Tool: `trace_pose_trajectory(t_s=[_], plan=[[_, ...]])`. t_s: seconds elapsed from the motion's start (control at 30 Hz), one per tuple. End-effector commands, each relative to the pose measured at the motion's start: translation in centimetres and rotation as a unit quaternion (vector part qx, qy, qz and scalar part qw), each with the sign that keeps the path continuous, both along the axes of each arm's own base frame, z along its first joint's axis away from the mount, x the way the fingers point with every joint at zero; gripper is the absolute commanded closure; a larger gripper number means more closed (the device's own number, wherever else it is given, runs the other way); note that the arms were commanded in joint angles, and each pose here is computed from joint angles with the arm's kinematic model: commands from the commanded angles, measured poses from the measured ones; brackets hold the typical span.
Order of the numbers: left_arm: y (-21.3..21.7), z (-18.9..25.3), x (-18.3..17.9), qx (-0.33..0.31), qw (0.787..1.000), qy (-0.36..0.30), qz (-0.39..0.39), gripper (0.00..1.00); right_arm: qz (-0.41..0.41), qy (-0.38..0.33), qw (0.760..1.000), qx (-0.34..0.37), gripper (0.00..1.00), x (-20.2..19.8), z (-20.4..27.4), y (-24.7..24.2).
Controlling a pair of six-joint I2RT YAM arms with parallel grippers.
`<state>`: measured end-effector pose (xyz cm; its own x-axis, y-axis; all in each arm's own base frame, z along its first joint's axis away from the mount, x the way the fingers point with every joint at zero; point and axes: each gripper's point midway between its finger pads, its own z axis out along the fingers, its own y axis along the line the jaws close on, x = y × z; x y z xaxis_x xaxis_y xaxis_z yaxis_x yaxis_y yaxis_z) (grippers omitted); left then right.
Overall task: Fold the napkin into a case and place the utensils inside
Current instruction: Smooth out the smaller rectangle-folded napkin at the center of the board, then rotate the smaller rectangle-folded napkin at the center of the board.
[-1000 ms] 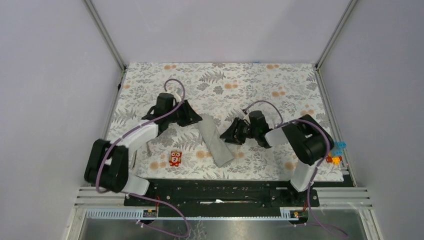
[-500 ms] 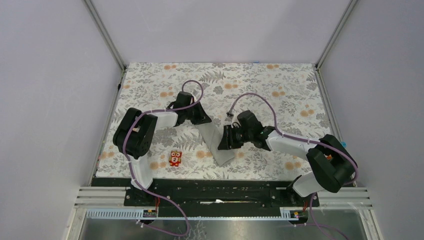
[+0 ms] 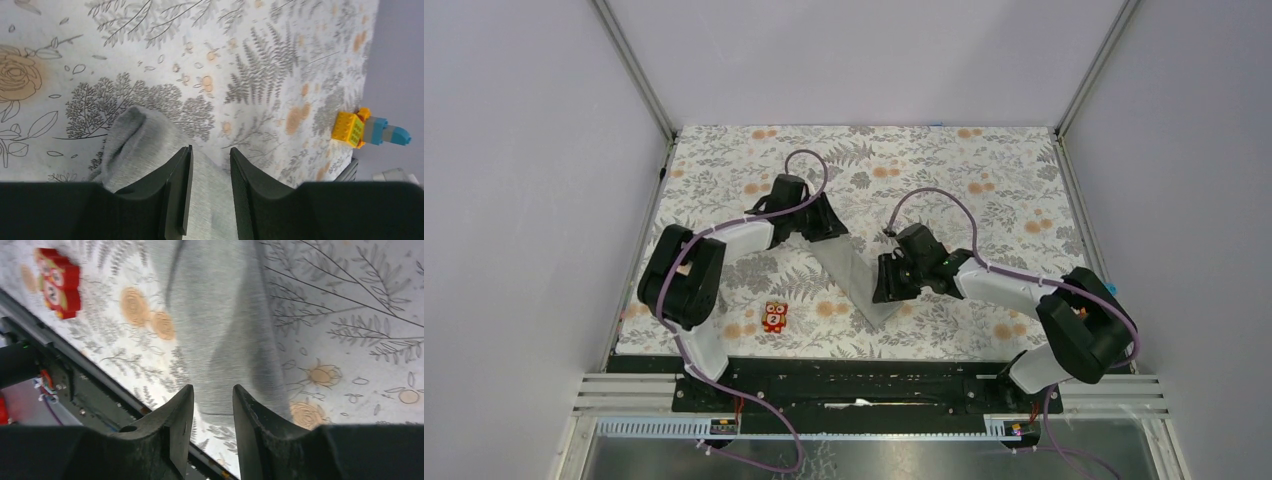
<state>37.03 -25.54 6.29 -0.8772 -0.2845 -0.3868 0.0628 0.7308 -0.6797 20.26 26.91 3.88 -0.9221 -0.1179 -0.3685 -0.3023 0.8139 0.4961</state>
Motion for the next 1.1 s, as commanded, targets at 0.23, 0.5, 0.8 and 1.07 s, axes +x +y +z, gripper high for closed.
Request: trace_pose_trajectory(t_s=[0.23, 0.5, 0.8, 1.07], plan=[[3.0, -3.9, 0.6, 0.033, 0.998, 0.013, 0.046, 0.67, 0.002, 0.026, 0.999, 0.043, 0.6, -1.5, -0.9, 1.8], [6.9, -6.0, -1.5, 0.061, 0.991, 0.034, 0.118, 0.63, -0.078, -0.017, 0.988, -0.13, 0.58, 3.5, -5.0, -5.0], [8.0, 1.0, -7.0, 0.017, 0.994, -0.015, 0.111, 0.39, -0.062, -0.127, 0.972, -0.187, 0.35, 18.9, -0.3, -2.9], [4.4, 5.4, -9.5, 0.166, 0.98, -0.106, -0.022, 0.21, -0.098, -0.226, 0.967, -0.058, 0.06, 22.3, 8.1, -1.5]])
